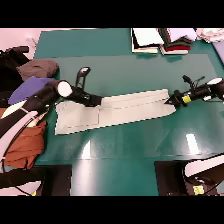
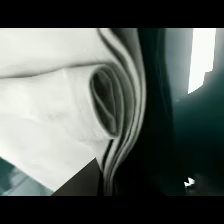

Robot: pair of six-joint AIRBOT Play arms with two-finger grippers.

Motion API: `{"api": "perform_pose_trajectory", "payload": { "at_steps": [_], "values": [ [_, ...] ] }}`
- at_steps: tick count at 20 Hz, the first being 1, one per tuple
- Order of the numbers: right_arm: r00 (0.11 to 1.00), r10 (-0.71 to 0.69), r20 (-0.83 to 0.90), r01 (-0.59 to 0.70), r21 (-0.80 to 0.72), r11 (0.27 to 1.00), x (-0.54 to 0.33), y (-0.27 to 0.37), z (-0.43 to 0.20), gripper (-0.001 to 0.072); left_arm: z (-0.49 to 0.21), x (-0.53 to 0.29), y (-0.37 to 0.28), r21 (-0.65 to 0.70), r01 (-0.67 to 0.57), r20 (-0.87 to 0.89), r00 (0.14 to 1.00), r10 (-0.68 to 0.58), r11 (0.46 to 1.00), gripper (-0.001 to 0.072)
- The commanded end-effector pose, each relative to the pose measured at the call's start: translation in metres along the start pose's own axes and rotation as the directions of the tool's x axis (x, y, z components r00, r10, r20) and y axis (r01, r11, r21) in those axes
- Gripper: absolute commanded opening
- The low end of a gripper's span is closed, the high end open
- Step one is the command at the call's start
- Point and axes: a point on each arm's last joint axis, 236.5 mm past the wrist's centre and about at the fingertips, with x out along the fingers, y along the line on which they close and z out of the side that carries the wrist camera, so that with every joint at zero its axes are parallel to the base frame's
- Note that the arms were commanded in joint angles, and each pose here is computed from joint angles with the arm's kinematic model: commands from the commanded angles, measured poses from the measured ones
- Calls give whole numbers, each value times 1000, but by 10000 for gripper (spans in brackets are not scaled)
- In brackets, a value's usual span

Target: Fold the shirts.

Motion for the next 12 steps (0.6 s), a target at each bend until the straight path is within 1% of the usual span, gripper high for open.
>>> {"api": "perform_pose_trajectory", "payload": {
  "at_steps": [1,4,8,12],
  "values": [
    [999,25,46,-19,-134,991,-19,52,19,14,6,31,-26,-33,54,2,999,-54,998,24],
    [992,22,126,10,-253,968,-64,117,24,14,12,60,-36,-45,72,-28,997,-74,996,24],
    [973,52,227,50,-419,907,-105,214,14,14,11,91,-50,-31,86,-60,994,-88,996,24],
    [966,108,236,44,-558,828,-112,293,-13,14,13,105,-67,8,105,-58,993,-105,994,24]
  ]
}}
